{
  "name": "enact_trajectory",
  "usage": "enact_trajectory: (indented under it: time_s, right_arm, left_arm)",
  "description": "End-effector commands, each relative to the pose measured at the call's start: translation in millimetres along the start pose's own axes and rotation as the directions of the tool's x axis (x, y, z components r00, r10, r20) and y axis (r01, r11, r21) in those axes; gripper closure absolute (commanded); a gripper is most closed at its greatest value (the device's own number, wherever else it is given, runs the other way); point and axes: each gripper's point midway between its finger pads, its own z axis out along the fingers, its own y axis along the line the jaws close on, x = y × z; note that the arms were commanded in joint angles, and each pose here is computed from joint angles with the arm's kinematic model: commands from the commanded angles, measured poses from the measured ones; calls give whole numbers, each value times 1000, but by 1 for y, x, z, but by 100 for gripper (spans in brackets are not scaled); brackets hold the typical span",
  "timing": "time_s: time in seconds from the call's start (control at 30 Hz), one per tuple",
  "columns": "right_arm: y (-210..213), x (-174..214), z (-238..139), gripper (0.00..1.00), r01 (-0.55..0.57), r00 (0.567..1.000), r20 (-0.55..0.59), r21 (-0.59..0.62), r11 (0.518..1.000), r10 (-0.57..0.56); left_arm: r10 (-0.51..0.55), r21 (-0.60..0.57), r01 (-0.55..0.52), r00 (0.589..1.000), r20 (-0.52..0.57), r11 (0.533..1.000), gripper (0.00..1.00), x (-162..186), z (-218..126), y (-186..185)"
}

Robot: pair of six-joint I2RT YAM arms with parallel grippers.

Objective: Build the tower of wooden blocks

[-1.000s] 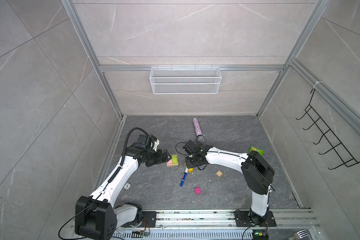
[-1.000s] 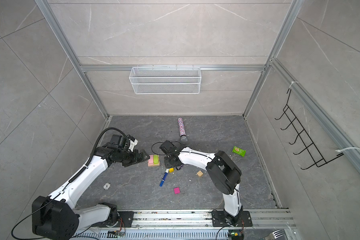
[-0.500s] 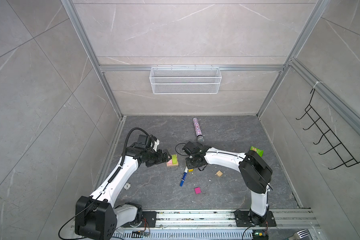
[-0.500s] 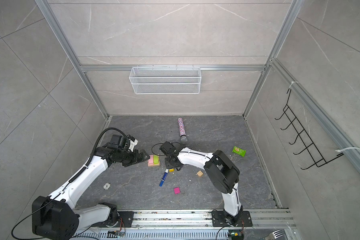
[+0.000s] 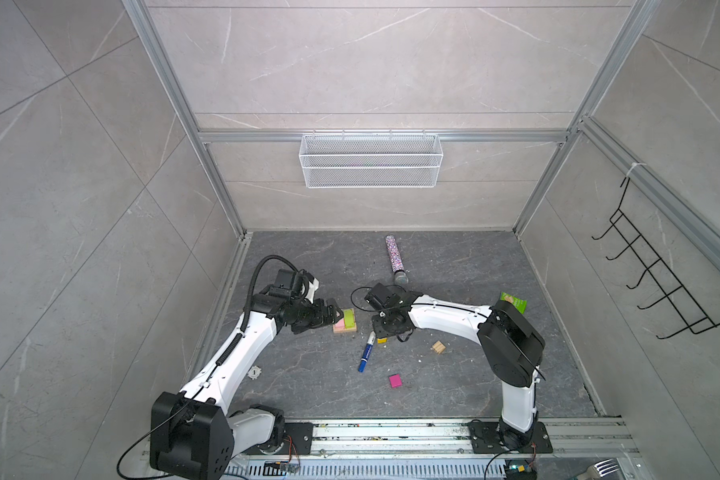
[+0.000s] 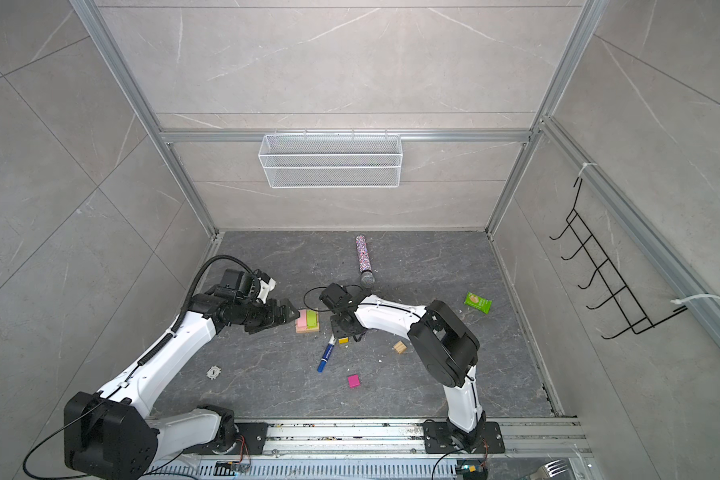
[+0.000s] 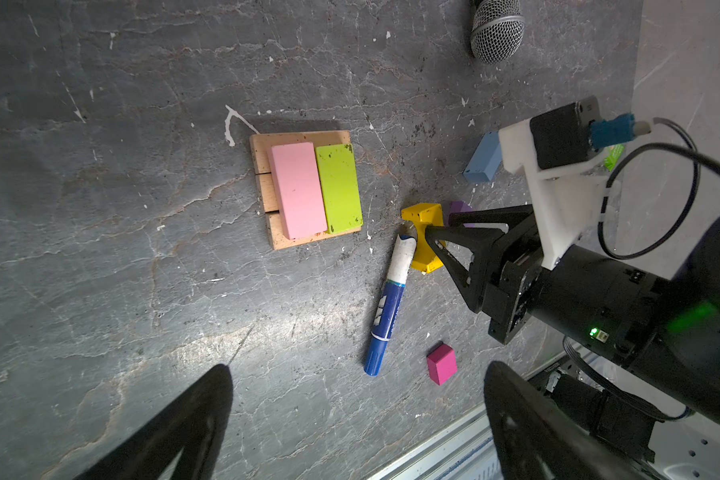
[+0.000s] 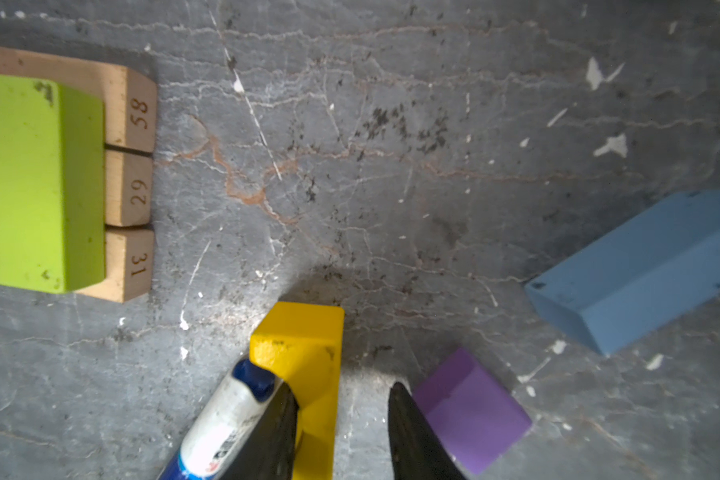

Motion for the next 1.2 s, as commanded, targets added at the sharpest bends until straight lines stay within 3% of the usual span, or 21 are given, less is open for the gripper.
enact_trajectory:
  time_s: [0.0, 0.6, 0.97, 1.17]
  right_arm:
    - [4, 6, 6, 90, 19, 999, -38, -8, 1000, -19]
    - [-8, 11, 14, 100, 11, 998, -62, 33, 999, -9]
    - [-28, -3, -33, 100, 47, 999, 19, 111, 993, -49]
    - [-34, 2, -40, 100, 58, 998, 17, 119, 991, -60]
  left_arm:
    - [11, 25, -11, 1000, 20, 1000, 4, -2, -4, -6]
    - [9, 25, -10, 1000, 17, 1000, 4, -1, -4, -5]
    - [11, 34, -11, 1000, 19, 999, 4, -1, -5, -7]
    - [13, 39, -14, 1000, 24, 999, 4, -2, -6, -9]
